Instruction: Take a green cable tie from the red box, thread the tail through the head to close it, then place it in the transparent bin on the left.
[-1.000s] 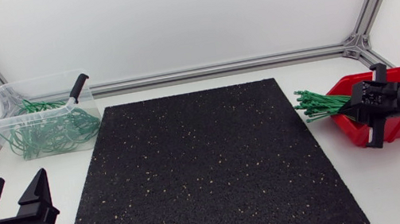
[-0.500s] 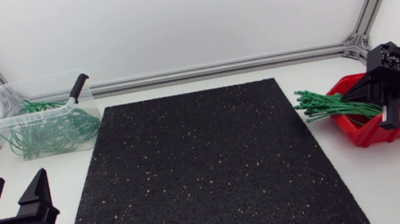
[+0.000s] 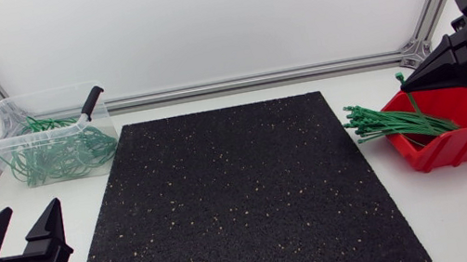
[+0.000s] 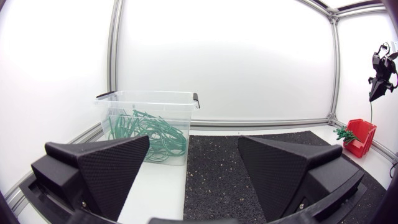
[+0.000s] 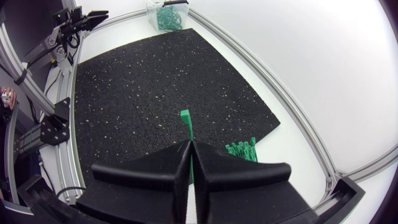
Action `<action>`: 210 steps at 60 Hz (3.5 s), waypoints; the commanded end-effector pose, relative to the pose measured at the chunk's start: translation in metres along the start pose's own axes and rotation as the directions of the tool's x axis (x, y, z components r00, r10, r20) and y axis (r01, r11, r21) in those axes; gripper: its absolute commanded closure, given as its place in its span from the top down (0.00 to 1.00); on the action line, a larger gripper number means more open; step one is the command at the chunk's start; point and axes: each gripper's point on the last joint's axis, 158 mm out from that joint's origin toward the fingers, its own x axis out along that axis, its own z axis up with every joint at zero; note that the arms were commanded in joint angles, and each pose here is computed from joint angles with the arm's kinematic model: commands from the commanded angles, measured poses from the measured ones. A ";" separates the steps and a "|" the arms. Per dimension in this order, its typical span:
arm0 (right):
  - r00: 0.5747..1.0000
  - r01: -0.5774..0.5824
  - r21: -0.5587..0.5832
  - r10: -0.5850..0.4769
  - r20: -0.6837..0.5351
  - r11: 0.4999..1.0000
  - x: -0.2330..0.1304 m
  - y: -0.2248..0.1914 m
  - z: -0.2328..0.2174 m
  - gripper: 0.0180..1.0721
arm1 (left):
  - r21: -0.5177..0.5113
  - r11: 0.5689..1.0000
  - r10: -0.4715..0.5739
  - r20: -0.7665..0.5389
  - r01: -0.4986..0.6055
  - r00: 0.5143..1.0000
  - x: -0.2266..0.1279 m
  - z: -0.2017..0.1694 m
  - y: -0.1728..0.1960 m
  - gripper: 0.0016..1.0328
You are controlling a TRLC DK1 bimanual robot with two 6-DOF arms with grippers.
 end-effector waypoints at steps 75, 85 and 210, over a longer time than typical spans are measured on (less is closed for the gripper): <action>0.886 -0.460 0.118 0.464 -0.001 0.880 0.090 0.129 0.107 0.06 | -0.165 0.921 -0.390 -0.434 0.354 0.812 0.030 0.028 -0.059 0.95; 0.867 -0.496 0.118 0.497 0.024 0.860 0.099 0.142 0.118 0.06 | -0.155 0.871 -0.477 -0.490 0.466 0.730 0.037 0.019 -0.089 0.95; 0.974 -0.207 0.038 0.202 0.102 0.978 0.194 0.143 0.119 0.06 | -0.575 0.557 -0.822 -0.485 0.599 0.299 0.037 0.013 -0.241 0.88</action>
